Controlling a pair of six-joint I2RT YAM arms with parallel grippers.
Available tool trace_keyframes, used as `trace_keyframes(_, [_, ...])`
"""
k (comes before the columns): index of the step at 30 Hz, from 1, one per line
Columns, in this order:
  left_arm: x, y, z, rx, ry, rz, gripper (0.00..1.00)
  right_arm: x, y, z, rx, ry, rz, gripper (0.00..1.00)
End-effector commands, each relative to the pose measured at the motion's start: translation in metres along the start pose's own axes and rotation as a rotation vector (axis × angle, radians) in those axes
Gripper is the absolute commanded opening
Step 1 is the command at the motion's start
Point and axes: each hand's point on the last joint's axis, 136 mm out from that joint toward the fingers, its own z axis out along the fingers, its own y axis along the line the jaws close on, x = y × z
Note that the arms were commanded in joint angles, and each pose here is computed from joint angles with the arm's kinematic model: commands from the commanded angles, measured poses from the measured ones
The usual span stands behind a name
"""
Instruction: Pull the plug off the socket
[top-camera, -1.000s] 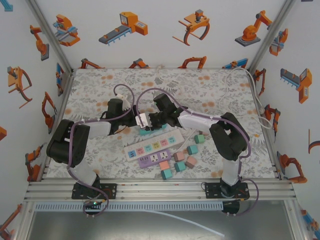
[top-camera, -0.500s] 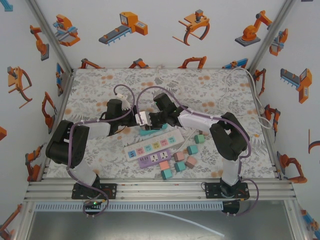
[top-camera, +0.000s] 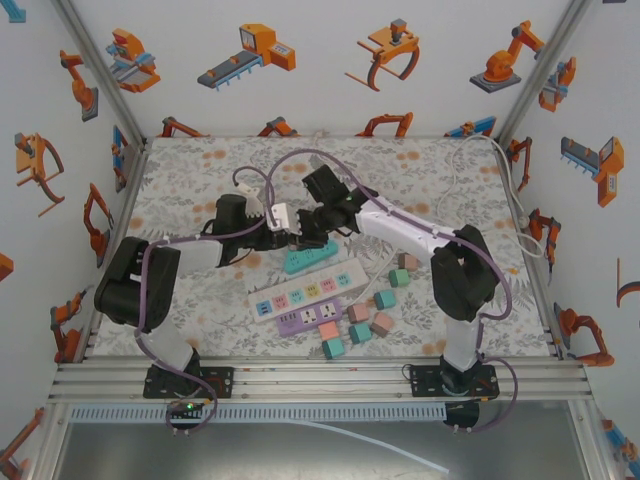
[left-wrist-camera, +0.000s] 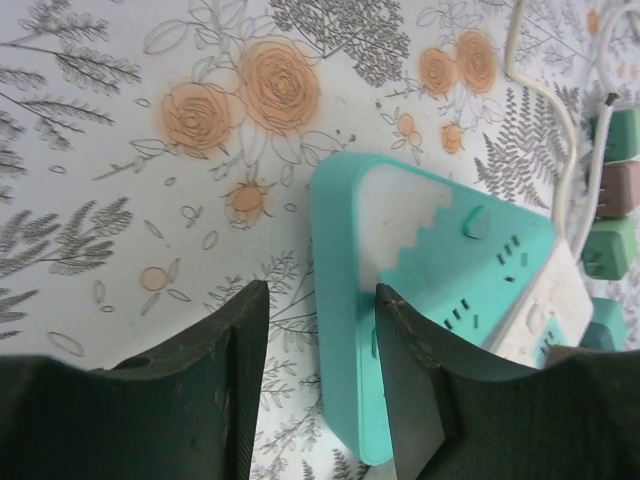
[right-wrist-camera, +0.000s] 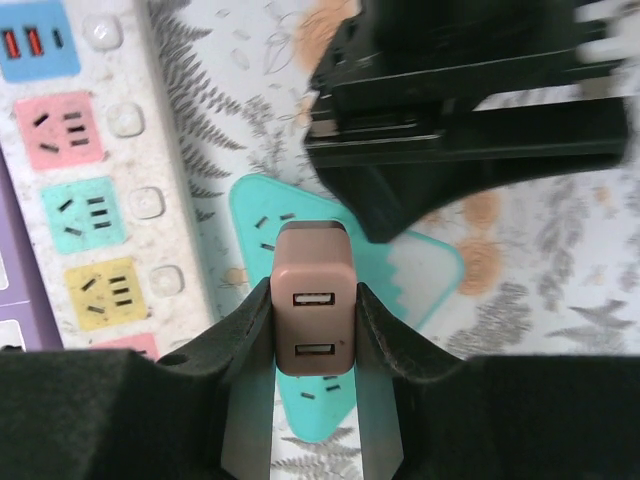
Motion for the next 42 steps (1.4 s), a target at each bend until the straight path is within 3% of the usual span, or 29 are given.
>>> trace_keyframes(1, [0.102,0.061,-0.004,-0.210,0.314,-0.012,0.46,0.000,0.004,-0.012,-0.009,0.054,0.021,0.20])
trace_keyframes(4, [0.094,0.044,0.002,-0.110,0.275,-0.065,0.48,0.001,0.003,-0.009,-0.011,0.053,0.020,0.20])
trace_keyframes(11, [0.052,0.021,-0.003,-0.060,0.178,-0.073,0.52,-0.018,-0.013,-0.034,0.123,0.013,0.082,0.20])
trace_keyframes(14, [0.026,0.005,-0.009,-0.021,0.112,-0.069,0.54,-0.022,-0.028,-0.054,0.255,-0.005,0.242,0.19])
trace_keyframes(17, [0.002,-0.015,-0.021,0.025,0.045,-0.055,0.57,-0.021,-0.037,-0.082,0.392,-0.027,0.513,0.19])
trace_keyframes(24, [-0.036,-0.085,-0.071,0.145,-0.117,0.113,0.61,-0.007,0.004,-0.148,0.524,-0.187,0.950,0.18])
trace_keyframes(30, [-0.016,-0.163,-0.126,0.319,-0.188,0.386,0.63,0.046,0.049,-0.199,0.596,-0.302,1.307,0.19])
trace_keyframes(34, [0.016,-0.196,-0.158,0.413,-0.193,0.562,0.65,0.083,0.072,-0.205,0.563,-0.343,1.498,0.19])
trace_keyframes(39, [0.064,-0.217,-0.188,0.493,-0.114,0.753,0.75,0.140,0.096,-0.199,0.605,-0.308,1.736,0.23])
trace_keyframes(42, [0.078,-0.213,-0.195,0.480,-0.093,0.791,0.82,0.180,0.111,-0.197,0.665,-0.268,1.849,0.22])
